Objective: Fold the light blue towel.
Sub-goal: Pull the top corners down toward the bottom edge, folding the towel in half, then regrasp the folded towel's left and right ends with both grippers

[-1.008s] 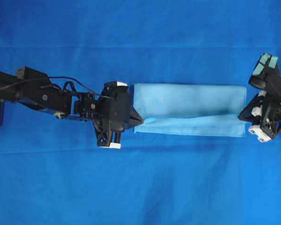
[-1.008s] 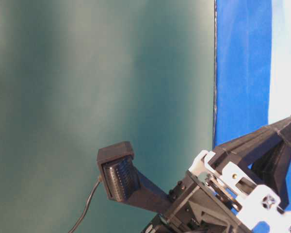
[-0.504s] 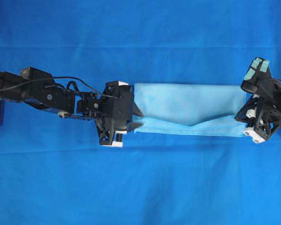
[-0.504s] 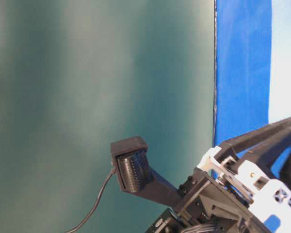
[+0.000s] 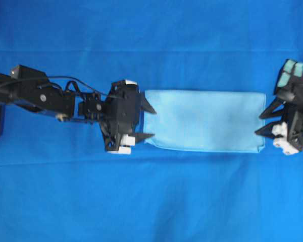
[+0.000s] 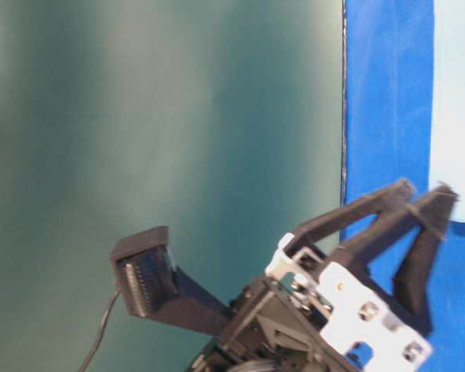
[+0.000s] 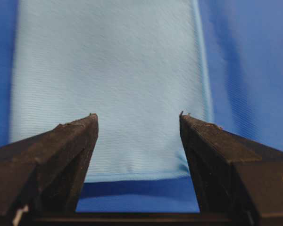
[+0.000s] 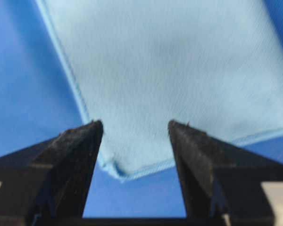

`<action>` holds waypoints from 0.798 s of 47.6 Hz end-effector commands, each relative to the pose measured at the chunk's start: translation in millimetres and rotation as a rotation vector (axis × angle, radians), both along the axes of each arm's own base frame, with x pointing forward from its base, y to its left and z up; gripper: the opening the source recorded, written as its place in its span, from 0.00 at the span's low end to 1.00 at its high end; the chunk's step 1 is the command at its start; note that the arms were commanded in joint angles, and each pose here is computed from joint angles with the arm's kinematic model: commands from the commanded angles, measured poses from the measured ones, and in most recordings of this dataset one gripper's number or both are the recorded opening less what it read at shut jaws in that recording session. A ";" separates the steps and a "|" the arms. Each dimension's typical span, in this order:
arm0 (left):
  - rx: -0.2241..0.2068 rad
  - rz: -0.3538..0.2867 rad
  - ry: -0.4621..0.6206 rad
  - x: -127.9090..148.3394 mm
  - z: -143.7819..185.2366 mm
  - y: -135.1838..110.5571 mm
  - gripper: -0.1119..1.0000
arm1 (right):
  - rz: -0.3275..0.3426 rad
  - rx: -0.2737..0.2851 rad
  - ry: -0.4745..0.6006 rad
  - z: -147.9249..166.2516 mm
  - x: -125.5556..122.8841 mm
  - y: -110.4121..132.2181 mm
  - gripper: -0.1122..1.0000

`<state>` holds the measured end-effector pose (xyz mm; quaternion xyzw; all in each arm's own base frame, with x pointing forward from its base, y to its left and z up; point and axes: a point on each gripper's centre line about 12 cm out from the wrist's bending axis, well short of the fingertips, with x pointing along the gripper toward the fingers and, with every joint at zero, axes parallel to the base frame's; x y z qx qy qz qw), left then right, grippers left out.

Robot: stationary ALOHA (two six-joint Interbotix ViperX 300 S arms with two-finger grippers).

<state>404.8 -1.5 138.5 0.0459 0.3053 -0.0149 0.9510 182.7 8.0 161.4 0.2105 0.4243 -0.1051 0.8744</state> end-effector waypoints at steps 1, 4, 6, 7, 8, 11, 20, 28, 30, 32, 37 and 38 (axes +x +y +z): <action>0.000 0.032 -0.040 2.5 14.3 12.6 0.70 | -0.028 -0.039 -0.019 8.8 1.7 -10.4 0.65; 0.000 0.053 -0.037 3.5 14.4 21.3 0.70 | -0.057 -0.062 0.000 6.8 0.0 -18.7 0.65; 0.000 0.064 -0.040 4.4 15.7 25.8 0.70 | -0.079 -0.079 0.019 4.8 -1.0 -24.9 0.65; 0.000 0.069 -0.041 4.7 16.2 27.7 0.70 | -0.088 -0.088 0.028 3.7 -1.5 -27.7 0.65; 0.001 0.071 -0.040 4.9 15.9 29.0 0.70 | -0.096 -0.093 0.039 2.4 -1.9 -30.1 0.65; 0.008 0.080 -0.040 5.9 15.5 34.7 0.70 | -0.120 -0.121 0.079 -3.1 -2.7 -38.7 0.65; 0.009 0.117 -0.009 8.1 3.1 50.9 0.70 | -0.146 -0.169 0.171 -18.7 -0.1 -54.5 0.65; 0.009 0.147 0.028 13.8 -15.2 65.3 0.70 | -0.158 -0.174 0.236 -36.4 2.7 -63.8 0.65; 0.009 0.153 0.036 15.5 -19.4 68.2 0.70 | -0.155 -0.173 0.241 -40.3 4.0 -64.7 0.64; 0.008 0.159 0.045 17.1 -24.3 71.1 0.70 | -0.152 -0.173 0.245 -43.8 4.6 -65.7 0.64; 0.006 0.174 0.062 20.2 -33.3 78.3 0.70 | -0.155 -0.171 0.249 -50.7 6.9 -69.7 0.64; 0.005 0.177 0.065 20.3 -34.8 79.7 0.70 | -0.158 -0.170 0.252 -52.5 6.8 -71.0 0.64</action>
